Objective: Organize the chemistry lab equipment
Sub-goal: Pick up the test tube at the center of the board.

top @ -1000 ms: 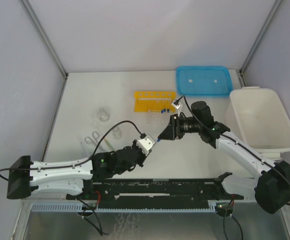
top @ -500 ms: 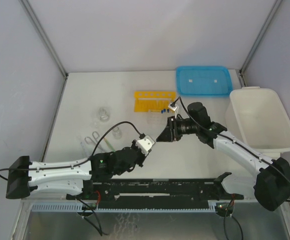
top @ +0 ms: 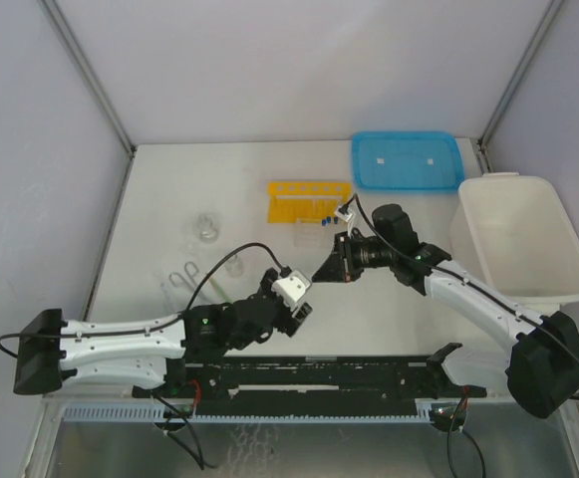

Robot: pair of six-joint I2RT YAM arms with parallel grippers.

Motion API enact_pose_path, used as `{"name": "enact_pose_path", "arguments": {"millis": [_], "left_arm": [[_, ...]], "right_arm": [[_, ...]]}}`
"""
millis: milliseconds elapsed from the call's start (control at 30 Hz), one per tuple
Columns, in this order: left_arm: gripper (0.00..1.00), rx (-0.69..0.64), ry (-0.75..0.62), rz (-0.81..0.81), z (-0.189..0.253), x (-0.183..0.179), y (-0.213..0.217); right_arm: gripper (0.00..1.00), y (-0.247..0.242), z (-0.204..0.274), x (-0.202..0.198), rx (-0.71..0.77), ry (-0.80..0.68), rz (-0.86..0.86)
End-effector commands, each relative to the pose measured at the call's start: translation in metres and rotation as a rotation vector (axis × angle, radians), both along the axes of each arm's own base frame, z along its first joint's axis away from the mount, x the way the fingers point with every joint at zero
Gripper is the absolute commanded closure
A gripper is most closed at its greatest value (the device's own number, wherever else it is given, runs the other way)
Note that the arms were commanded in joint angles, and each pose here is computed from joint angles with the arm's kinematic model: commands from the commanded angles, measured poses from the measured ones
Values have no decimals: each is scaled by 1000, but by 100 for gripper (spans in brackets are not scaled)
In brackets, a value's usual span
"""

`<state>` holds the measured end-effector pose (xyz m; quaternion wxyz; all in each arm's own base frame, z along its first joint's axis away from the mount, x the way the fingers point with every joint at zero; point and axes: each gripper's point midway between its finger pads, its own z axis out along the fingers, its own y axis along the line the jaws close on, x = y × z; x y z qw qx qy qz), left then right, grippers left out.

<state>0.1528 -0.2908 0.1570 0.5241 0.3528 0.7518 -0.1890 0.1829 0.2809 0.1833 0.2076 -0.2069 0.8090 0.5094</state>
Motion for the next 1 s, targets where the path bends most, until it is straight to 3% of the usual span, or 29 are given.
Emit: {"name": "enact_pose_path", "arguments": {"millis": [0,367,467,533,600,967], "left_arm": [[1,-56,-21,48,26,8,-8],[2,55,57,131,1,34,-3],[15,48,111,162,-5,48,4],[30,12,170,201,-7,60,14],[39,-40,228,241,-10,75,25],[46,-75,307,247,-10,88,27]], "right_arm": [[100,1,15,20,-22,-110,-47],[100,-39,5,112,-443,-270,-429],[100,-38,12,133,-500,-317,-479],[100,-35,17,148,-528,-354,-516],[100,-33,19,163,-566,-379,-544],[100,-6,-5,216,-741,-422,-555]]}}
